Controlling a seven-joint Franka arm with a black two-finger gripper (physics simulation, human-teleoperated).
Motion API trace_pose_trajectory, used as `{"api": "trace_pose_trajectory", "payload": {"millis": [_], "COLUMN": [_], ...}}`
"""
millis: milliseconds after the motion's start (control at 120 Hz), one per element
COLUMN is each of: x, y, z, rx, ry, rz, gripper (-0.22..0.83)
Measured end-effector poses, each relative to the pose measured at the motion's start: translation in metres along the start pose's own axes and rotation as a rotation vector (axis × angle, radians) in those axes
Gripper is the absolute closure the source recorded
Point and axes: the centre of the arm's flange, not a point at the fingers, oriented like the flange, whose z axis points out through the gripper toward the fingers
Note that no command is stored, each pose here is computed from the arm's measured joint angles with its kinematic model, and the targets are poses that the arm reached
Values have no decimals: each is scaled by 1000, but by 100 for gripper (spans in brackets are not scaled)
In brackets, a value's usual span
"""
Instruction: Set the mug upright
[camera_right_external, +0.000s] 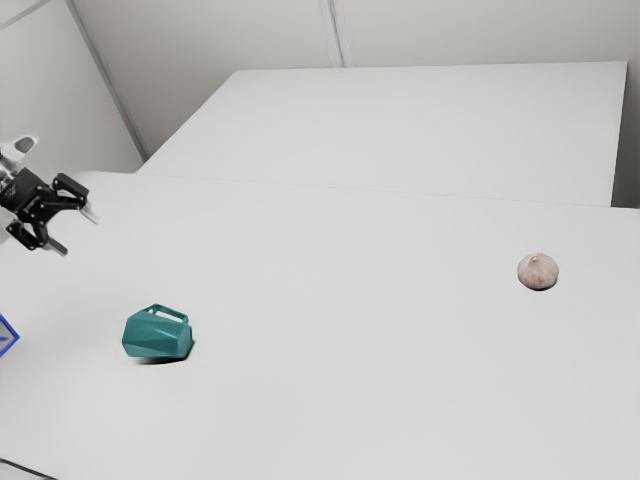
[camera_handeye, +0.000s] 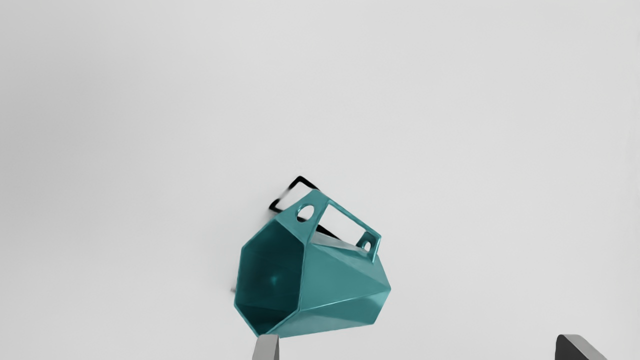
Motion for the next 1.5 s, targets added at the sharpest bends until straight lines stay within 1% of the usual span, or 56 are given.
{"api": "trace_pose_trajectory", "payload": {"millis": [67, 117, 158, 200, 342, 467, 558, 800, 967, 1192, 1225, 1267, 1308, 1408, 1500], "x": [5, 3, -1, -4, -8, -9, -17, -43, -53, -57, -57, -57, -58, -58, -58], "y": [1, 8, 7, -2, -59, -75, -83, -76, -73, -63, -61, -59, -59, -62, -63], "z": [48, 84, 107, 118, 123, 133, 145, 150, 164, 179, 181, 182, 184, 184, 183], "rx": [-62, -100, -129, -154, -203, -215, -229, -299, -340, -373, -376, -380, -384, -390, -393], "ry": [-39, -72, -89, -87, -33, -19, -26, -7, -7, -1, 1, 5, 7, 20, 33], "rz": [21, 46, 57, 61, 61, 112, 145, 246, 283, 331, 339, 346, 348, 351, 355], "gripper": [0, 0, 0, 0, 0, 0, 0, 0, 0, 1, 3, 9, 18, 42, 57]}}
